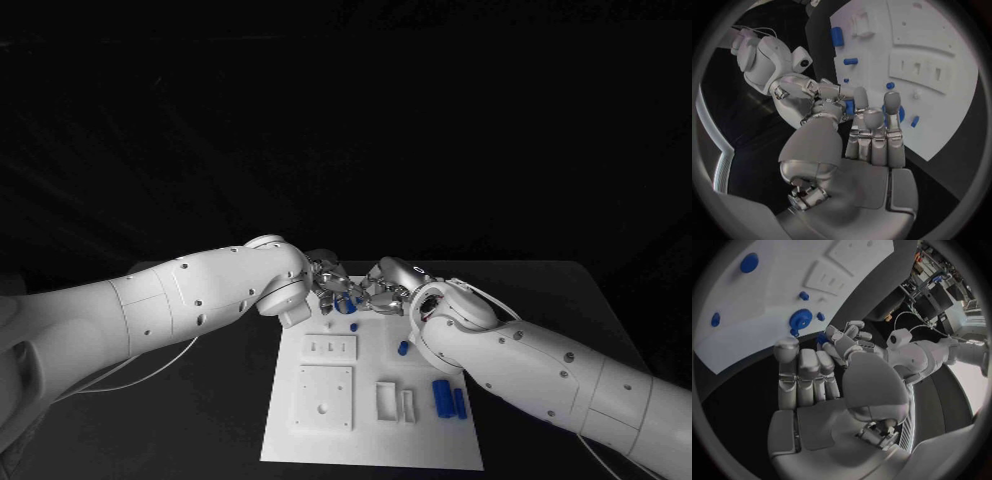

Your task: Assemble the parts on the task board

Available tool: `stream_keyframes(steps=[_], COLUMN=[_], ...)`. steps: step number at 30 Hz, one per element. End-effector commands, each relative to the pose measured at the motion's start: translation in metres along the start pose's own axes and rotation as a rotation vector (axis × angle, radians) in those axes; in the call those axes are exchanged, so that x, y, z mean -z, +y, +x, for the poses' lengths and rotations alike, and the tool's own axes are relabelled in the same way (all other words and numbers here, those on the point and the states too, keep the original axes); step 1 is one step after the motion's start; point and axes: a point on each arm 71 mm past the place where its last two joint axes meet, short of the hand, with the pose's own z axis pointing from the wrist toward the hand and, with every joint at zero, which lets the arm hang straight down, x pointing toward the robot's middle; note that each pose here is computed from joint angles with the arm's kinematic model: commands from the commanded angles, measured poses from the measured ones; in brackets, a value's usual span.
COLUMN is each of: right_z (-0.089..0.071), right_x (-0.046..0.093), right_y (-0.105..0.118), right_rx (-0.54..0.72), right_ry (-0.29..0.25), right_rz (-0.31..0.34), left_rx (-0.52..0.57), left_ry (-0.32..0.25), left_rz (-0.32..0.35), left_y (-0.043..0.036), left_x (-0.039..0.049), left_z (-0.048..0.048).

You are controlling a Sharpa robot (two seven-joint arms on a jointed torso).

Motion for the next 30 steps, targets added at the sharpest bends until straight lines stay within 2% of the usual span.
stream_keyframes(steps=[1,17,30], right_z=[-0.001,-0.001,-0.004], right_x=[0.0,-0.001,0.0], right_y=[0.005,0.001,-0.007], right_rx=[0.005,0.0,-0.028], right_ry=[-0.001,-0.002,-0.044], right_rz=[-0.025,-0.02,-0.031], left_rx=[0.001,0.029,0.044], left_ry=[-0.002,0.012,0.023], left_rz=[-0.005,-0.005,-0.011], left_y=[0.0022,0.0037,0.007], left_x=[-0.0009,-0.0006,0.0003], left_z=[0.0012,0.0018,0.0017])
